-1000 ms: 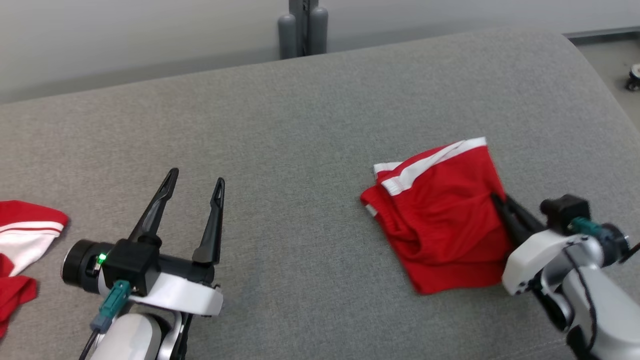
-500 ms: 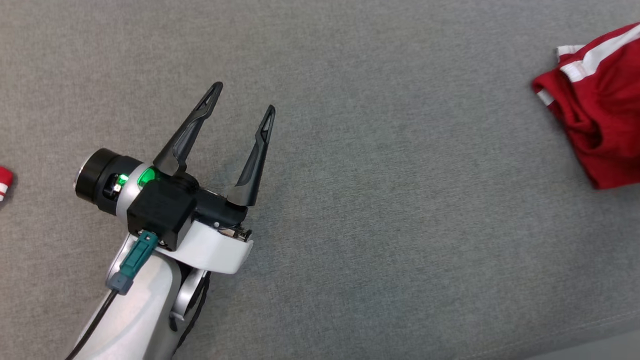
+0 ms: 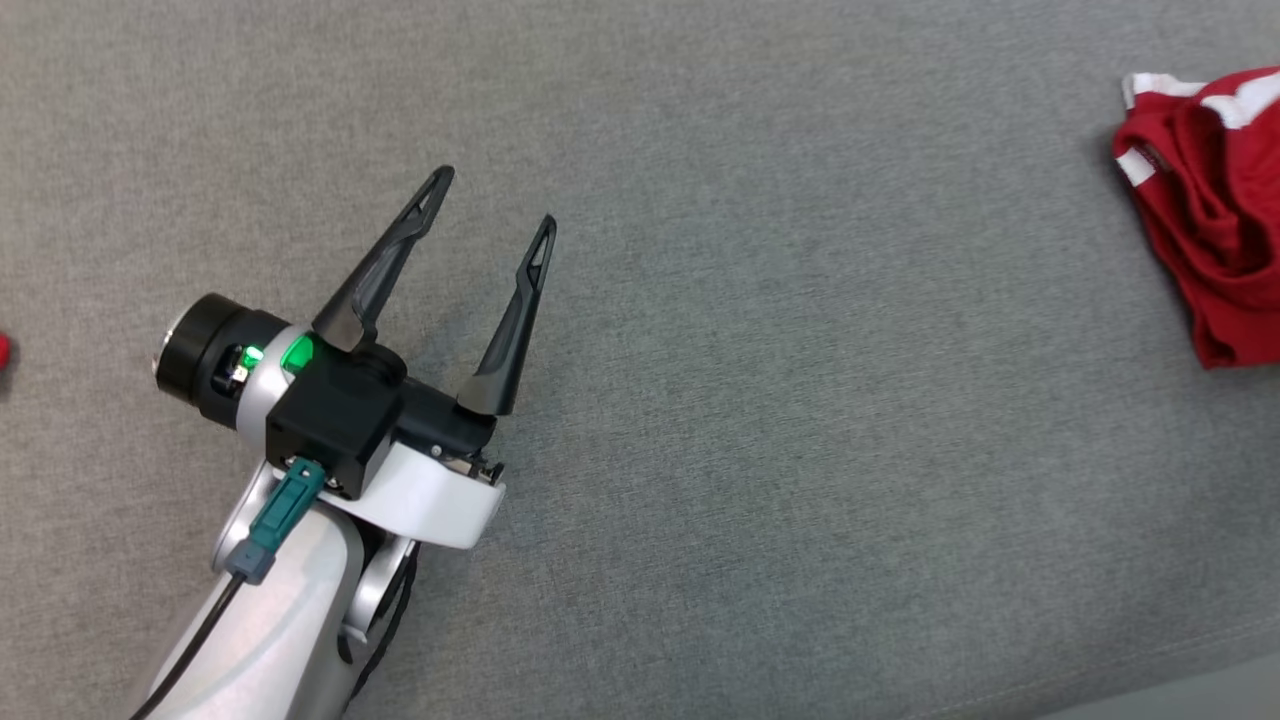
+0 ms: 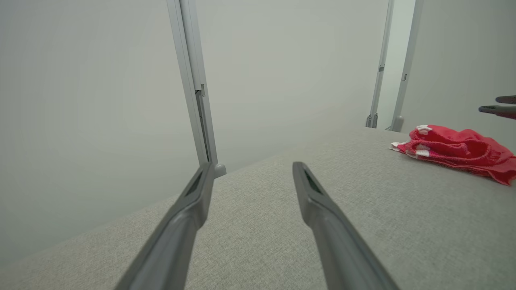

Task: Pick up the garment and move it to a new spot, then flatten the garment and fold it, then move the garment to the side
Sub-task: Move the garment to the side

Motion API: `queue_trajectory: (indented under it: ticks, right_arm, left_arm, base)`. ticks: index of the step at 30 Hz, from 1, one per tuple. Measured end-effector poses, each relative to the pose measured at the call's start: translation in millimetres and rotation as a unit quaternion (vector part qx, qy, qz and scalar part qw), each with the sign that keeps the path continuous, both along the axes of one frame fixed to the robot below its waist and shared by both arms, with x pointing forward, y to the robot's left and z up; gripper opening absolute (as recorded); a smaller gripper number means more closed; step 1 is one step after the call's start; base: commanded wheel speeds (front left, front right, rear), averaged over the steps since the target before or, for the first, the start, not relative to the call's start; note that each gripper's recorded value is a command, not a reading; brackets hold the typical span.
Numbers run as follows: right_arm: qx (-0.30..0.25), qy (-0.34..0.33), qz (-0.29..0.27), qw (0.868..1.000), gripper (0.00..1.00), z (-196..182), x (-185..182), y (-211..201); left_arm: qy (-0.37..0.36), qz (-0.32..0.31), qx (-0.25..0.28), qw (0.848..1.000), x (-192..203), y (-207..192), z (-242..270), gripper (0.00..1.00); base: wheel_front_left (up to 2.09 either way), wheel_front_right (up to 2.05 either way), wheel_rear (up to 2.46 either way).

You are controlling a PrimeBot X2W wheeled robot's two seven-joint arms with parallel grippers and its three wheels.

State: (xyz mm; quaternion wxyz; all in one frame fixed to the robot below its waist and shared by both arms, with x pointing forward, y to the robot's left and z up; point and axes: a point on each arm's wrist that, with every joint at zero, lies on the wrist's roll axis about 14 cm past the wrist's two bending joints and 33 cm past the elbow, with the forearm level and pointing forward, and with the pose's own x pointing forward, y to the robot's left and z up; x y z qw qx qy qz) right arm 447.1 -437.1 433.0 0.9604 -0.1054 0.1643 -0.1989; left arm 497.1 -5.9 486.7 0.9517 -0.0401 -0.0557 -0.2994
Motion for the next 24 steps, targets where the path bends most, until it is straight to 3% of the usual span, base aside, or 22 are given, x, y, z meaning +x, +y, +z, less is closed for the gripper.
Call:
queue_trajectory:
  ticks: [6,12,24]
  right_arm:
    - [0.016,-0.049,-0.012,0.999,1.0,16.6,-24.1,9.8]
    - [0.048,-0.106,0.01,0.993,1.0,29.0,-39.6,50.5]
    - [0.113,-0.18,0.125,0.969,1.0,50.0,-33.9,172.3]
  left_arm:
    - [0.005,0.002,-0.001,1.0,-14.4,0.6,7.1,1.0]
    - [0.007,0.03,-0.002,1.0,-28.1,15.2,17.2,1.0]
    - [0.034,0.143,-0.003,0.989,-57.9,82.6,18.2,1.0]
  base:
    - [0.0,0.0,0.0]
    - [0.0,0.0,0.0]
    - [0.0,0.0,0.0]
